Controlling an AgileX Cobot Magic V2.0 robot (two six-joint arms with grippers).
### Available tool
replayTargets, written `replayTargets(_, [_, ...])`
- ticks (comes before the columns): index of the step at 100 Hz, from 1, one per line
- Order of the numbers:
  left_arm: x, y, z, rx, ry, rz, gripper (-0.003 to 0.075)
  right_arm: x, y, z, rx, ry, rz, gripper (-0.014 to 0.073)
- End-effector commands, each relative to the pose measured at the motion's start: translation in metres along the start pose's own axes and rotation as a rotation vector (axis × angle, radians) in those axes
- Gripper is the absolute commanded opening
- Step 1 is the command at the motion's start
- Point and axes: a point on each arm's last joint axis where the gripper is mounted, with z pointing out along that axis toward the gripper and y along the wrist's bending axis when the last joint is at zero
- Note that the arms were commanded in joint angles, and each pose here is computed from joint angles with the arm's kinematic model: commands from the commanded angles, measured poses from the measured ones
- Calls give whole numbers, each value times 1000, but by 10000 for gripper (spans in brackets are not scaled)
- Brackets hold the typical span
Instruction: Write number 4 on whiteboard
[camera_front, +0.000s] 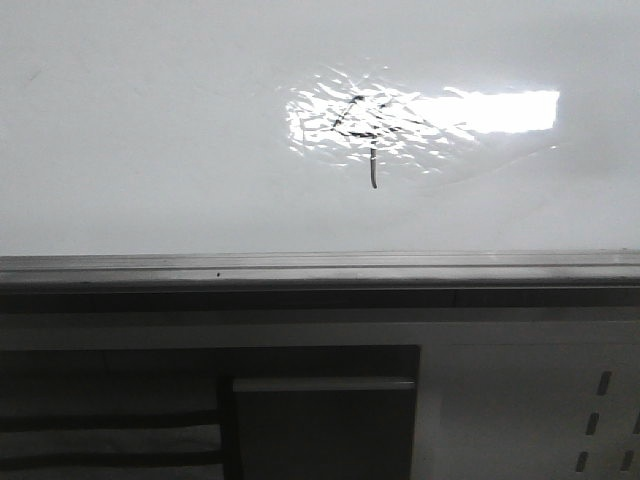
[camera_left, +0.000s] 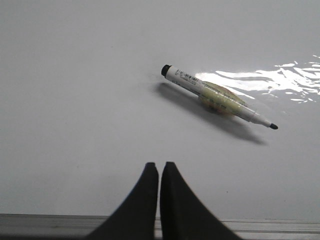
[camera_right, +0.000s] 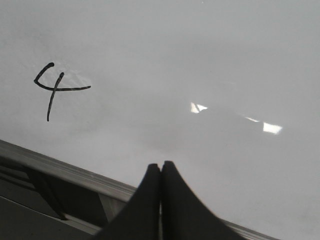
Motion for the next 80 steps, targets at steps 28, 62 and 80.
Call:
replayTargets(28, [1, 0, -2, 0, -72, -11, -20, -13, -3, -4, 29, -86, 3, -71])
replayTargets(62, [1, 0, -2, 0, -72, -11, -20, -1, -5, -24, 127, -216, -59, -71])
replayTargets(80, [1, 0, -2, 0, -72, -11, -20, 39, -8, -42, 308, -490, -36, -71])
